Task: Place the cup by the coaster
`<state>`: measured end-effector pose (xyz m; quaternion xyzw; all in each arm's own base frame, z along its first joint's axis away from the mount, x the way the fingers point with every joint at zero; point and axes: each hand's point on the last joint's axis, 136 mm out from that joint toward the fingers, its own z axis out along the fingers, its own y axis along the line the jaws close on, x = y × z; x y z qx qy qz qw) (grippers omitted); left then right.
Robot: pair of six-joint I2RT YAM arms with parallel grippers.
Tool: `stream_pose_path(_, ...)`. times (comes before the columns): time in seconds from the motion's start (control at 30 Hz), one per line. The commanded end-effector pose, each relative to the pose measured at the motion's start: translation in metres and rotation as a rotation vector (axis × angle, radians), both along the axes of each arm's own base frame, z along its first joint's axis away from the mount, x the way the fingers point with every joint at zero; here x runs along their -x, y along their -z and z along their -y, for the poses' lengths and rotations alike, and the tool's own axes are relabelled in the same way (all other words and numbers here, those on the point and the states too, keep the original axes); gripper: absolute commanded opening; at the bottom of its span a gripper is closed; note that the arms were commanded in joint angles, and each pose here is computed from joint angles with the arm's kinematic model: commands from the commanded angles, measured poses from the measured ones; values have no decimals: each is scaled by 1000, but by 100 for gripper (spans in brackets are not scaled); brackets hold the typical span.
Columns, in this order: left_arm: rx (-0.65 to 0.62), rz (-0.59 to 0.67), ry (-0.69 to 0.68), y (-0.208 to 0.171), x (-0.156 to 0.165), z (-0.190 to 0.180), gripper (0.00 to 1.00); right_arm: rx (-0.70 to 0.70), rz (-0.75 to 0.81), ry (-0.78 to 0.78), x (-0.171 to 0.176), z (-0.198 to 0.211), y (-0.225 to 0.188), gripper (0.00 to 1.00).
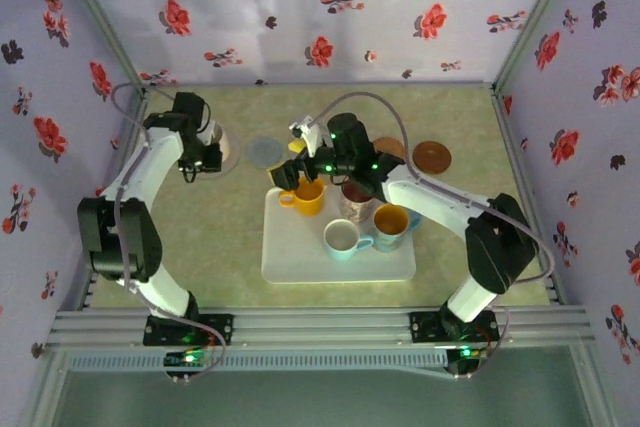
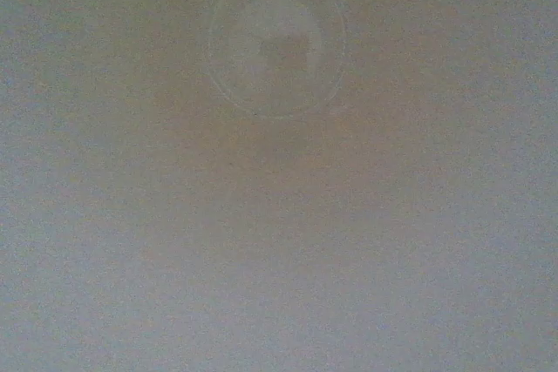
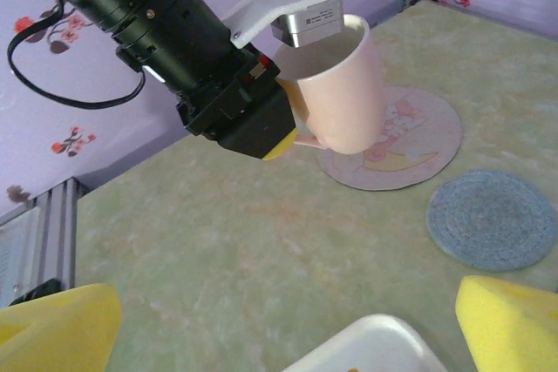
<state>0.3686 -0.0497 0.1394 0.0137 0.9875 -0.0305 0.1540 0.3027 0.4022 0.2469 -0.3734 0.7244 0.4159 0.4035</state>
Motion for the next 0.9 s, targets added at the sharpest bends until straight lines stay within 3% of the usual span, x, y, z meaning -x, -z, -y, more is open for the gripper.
stream_pose_path(0.0, -6, 113, 25, -15, -36, -3, 0, -72, 41, 63, -15, -11, -19, 100)
stream_pose_path(0.37, -60, 67, 19, 6, -69, -21, 0, -61, 34, 141, -30, -12, -3, 100)
stream_pose_path(0.87, -87, 34, -47, 37, -86, -37, 0, -25, 3, 119, -29, -15, 3, 100)
